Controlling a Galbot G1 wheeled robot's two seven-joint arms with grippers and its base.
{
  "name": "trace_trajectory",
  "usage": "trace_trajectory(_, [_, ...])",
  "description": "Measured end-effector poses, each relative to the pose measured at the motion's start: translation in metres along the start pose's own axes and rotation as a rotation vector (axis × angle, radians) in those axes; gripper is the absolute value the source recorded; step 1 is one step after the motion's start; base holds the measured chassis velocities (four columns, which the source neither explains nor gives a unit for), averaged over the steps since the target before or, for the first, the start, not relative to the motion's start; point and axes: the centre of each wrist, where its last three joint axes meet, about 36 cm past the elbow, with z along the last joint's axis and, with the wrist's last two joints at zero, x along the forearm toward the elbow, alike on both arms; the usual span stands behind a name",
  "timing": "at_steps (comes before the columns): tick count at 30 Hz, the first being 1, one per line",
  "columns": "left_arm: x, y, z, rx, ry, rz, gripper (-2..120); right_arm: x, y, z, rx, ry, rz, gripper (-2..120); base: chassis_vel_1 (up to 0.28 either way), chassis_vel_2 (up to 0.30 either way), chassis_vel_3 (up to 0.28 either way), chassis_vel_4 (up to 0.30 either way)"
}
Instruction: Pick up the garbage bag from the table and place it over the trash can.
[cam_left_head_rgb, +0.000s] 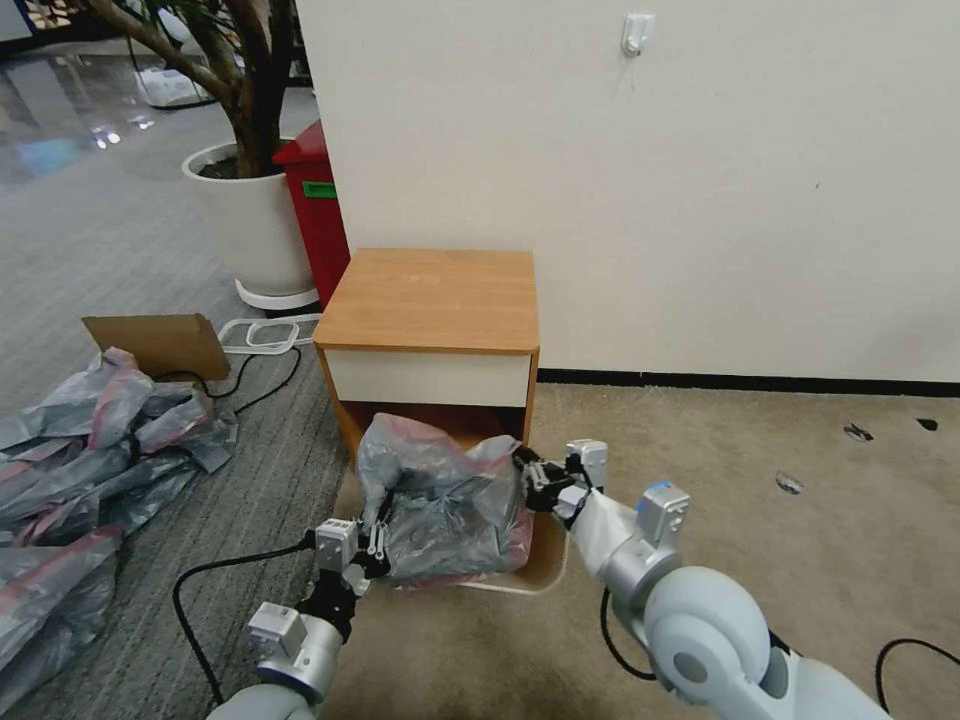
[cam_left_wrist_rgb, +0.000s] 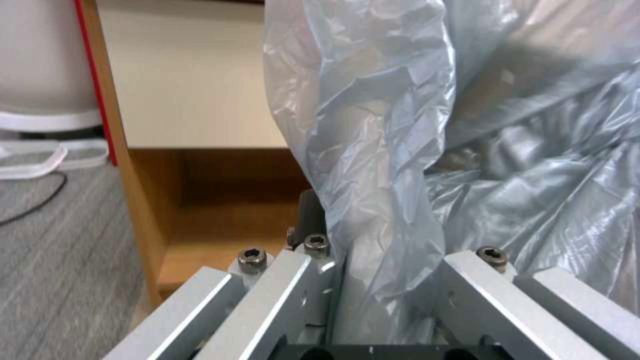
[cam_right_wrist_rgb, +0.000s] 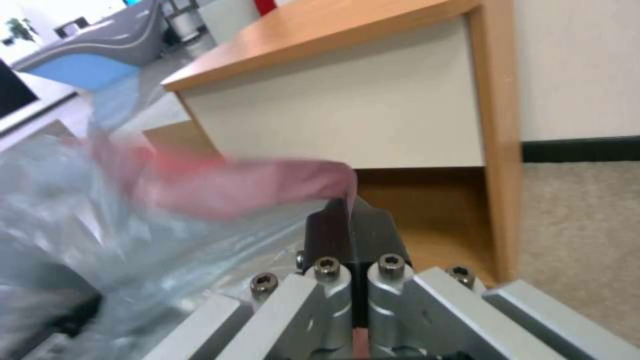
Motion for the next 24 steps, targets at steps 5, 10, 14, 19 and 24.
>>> trace_trajectory(5, [0.000,0.002,0.001,-0.006,-0.027,-0.002,5,0.005,-0.012,-0.001,0.034,0.008,0.029,0,0.000,0.000,0.000,0.000])
trace_trajectory(10, [0.000,0.005,0.000,0.004,-0.034,-0.014,5,0.012,-0.022,-0.003,0.061,0.008,0.058,0,0.000,0.000,0.000,0.000])
trace_trajectory(14, [0.000,0.006,0.001,0.013,-0.036,-0.025,5,0.015,-0.028,-0.003,0.078,0.012,0.073,0,0.000,0.000,0.000,0.000])
trace_trajectory(19, [-0.002,0.005,-0.002,0.036,-0.048,-0.032,5,0.019,-0.033,0.002,0.108,0.032,0.087,4,0.000,0.000,0.000,0.000])
trace_trajectory(24, [-0.004,0.006,-0.005,0.070,-0.059,-0.046,5,0.021,-0.040,0.008,0.136,0.063,0.099,5,0.000,0.000,0.000,0.000])
